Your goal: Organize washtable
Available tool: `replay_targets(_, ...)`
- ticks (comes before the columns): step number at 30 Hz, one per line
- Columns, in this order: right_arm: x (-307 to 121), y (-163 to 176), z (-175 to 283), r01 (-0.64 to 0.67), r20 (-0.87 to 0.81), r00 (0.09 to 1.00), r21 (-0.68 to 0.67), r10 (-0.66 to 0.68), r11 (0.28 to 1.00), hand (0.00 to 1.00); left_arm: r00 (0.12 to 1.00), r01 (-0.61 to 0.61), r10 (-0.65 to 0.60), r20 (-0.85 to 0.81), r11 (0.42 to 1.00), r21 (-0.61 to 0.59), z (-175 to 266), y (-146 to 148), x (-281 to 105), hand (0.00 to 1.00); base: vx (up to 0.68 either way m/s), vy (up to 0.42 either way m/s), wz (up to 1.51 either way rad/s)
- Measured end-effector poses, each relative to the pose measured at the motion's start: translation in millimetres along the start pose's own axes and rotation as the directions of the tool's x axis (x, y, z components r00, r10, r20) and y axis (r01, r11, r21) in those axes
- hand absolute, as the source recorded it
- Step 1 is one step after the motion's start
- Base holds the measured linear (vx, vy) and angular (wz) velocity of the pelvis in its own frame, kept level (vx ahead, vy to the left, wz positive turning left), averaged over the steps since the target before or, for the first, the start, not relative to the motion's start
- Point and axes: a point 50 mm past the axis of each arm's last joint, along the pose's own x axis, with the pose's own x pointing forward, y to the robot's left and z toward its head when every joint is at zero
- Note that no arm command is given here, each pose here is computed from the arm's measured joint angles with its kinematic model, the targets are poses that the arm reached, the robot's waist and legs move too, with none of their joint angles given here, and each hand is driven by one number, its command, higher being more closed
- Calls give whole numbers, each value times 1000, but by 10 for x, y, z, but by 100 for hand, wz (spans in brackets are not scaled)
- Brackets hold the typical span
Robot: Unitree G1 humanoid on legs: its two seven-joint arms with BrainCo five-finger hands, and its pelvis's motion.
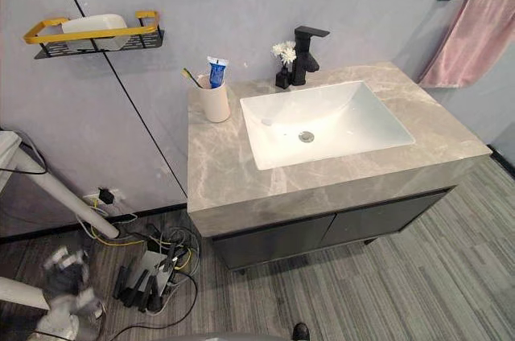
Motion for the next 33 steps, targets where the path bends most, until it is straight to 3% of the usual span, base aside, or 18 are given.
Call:
replay_targets(4,-8,54,-30,-10,-12,1000,10,10,1000,0,953,-87,86,-289,996,11,-648,134,-136,100,3,-22,8)
replay_targets(5,-9,68,-37,-11,-16,1000,15,12,1000,0,929,-103,103,-354,994,20,-786,162,-190,0,10,-26,6)
replay_targets(8,-8,74,-44,-7,-22,1000,30,8,1000,0,904,-89,105,-414,994,58,-906,172,-234,0,4,-17,7)
replay_targets(17,10,35,-85,11,-57,998,51,-8,999,0,928,67,35,-372,963,259,-785,-65,-76,0,1,2,10)
replay_targets(33,41,59,-71,14,-80,997,81,-8,997,0,941,187,-60,-334,913,364,-686,-187,-5,0,-37,0,-4)
